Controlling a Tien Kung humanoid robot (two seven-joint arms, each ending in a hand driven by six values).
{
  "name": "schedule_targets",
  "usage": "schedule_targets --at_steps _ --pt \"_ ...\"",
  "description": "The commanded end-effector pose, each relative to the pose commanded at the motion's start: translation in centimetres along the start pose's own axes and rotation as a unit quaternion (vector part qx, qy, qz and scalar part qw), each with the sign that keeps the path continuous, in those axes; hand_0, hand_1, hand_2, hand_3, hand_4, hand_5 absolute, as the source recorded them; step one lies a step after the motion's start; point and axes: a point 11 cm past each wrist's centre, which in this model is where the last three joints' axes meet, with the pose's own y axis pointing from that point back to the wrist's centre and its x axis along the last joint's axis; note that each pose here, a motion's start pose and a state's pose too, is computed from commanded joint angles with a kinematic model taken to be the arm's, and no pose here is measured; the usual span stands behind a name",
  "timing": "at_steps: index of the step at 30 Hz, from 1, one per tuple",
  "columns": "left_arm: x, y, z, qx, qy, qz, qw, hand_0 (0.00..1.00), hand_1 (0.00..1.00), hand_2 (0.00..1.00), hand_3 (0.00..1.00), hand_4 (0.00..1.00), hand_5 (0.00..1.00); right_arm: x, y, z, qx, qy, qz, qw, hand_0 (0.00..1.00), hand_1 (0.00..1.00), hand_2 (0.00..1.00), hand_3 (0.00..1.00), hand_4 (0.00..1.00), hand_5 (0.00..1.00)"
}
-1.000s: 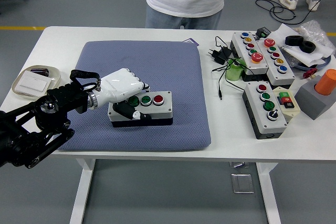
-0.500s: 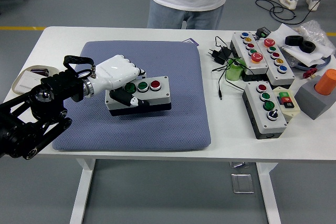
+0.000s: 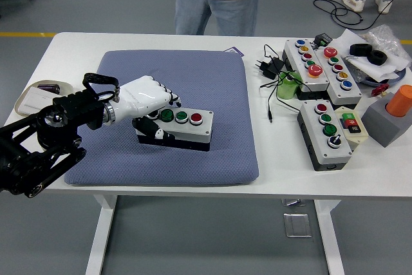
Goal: Pick up the button,place it on the desk,press the button,press the button
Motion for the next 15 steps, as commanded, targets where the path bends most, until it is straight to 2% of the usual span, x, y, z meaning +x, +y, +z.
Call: schedule_targets --at_steps 3,4,6,9,10,12,15 --pt "0.3 0.1 -0.1 0.003 0.004 0.006 1.000 0.504 0.686 0.746 0.755 0.954 0.338 0.0 0.0 0.1 0.000 0.001 0.000 1.000 0.694 0.651 0.682 0.601 0.320 0.087" --pt "0.5 0.1 -0.1 0.004 0.009 0.010 1.000 0.576 0.745 0.824 0.846 0.988 0.380 0.0 0.0 0.1 -0.001 0.003 0.000 1.000 0.690 0.651 0.681 0.602 0.319 0.088" --pt "1.0 0.2 0.1 0.006 0.016 0.018 1.000 0.576 0.745 0.824 0.846 0.988 0.380 0.1 0.0 0.3 -0.002 0.003 0.001 1.000 0.690 0.651 0.681 0.602 0.319 0.088" --pt "3.4 0.7 -0.1 0.011 0.031 0.055 0.998 0.576 0.745 0.824 0.846 0.988 0.380 0.1 0.0 0.3 0.001 0.000 0.000 1.000 0.690 0.651 0.681 0.602 0.319 0.088" --pt "4.6 0.9 -0.2 0.012 0.034 0.072 0.997 0.674 0.817 0.893 0.906 0.998 0.409 0.0 0.0 -0.1 0.005 0.002 0.000 1.000 0.689 0.648 0.677 0.601 0.319 0.088" --pt "6.3 1.4 -0.3 0.013 0.040 0.095 0.995 0.674 0.817 0.893 0.906 0.998 0.409 0.1 0.0 -0.7 0.010 0.010 0.000 1.000 0.689 0.648 0.677 0.601 0.319 0.088" --pt "7.9 2.3 -0.2 0.014 0.046 0.117 0.992 0.674 0.817 0.893 0.906 0.998 0.409 0.3 0.0 -0.5 0.009 0.011 0.003 1.000 0.689 0.648 0.677 0.601 0.319 0.088"
